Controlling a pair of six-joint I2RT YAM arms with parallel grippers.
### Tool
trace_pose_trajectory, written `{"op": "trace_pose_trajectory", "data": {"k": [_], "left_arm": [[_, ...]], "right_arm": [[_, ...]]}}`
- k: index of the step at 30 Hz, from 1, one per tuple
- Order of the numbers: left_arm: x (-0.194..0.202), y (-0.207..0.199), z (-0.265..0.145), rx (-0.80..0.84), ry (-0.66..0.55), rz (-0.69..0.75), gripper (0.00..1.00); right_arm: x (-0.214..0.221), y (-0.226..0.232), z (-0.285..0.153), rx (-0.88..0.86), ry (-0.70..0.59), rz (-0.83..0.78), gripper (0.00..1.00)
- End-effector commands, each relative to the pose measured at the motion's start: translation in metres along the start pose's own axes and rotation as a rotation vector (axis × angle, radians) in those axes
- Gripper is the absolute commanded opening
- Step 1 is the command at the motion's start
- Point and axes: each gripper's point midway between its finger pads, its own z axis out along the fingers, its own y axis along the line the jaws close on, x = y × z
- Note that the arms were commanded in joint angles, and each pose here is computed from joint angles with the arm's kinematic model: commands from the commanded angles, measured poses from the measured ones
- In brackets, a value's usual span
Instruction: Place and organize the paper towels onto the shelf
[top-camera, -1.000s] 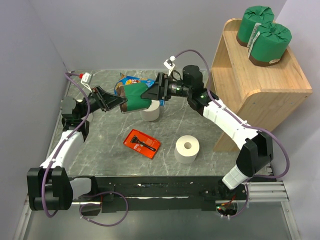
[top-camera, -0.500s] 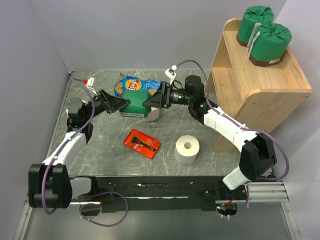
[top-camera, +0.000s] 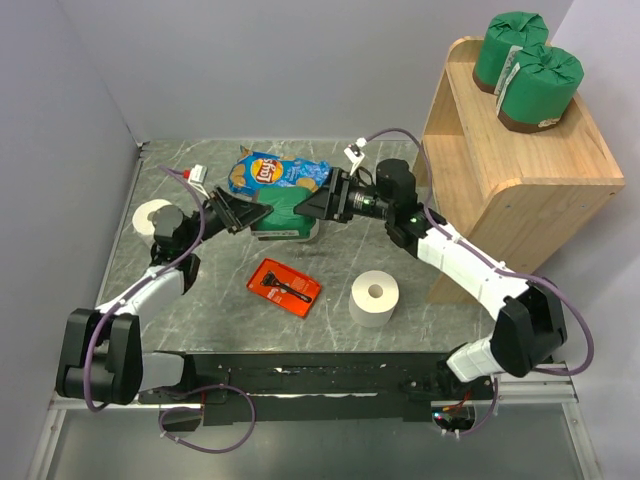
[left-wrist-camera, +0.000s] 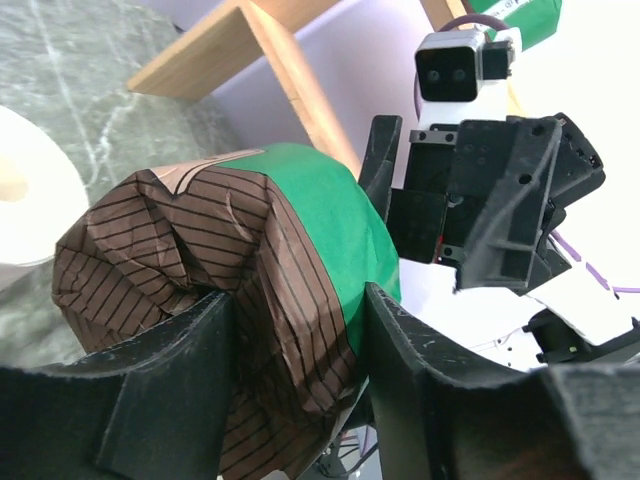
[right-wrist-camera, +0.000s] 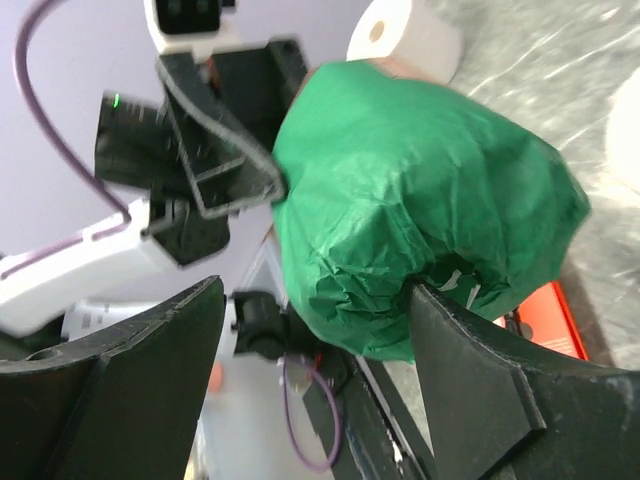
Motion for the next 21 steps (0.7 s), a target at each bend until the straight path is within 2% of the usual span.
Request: {"op": "trace_pose_trajectory", "data": {"k": [1, 5, 14, 18, 21], "left_arm": [[0.016, -0.041, 0.008, 0.152, 0.05, 0.052, 0.49], [0.026, -0.04, 0.01, 0.169, 0.07, 0.036, 0.44], [0.019, -0.044, 0.014, 0.173, 0.061, 0.029, 0.43], [0.016, -0.033, 0.024, 0.148, 0.074, 0.013, 0.52], [0.022, -0.024, 0.033, 0.152, 0.084, -0.013, 0.56]], "right_arm": [[-0.011, 0.008, -0.003, 0.02, -0.108, 0.014, 0.78], [-0.013, 0.008, 0.002, 0.015, -0.103, 0.007, 0.77], [-0.019, 0.011, -0.014, 0.066, -0.144, -0.06, 0.77], [-0.026, 0.006, -0.02, 0.118, -0.166, -0.108, 0.77], [-0.027, -0.005, -0.022, 0.174, -0.173, -0.142, 0.77]]}}
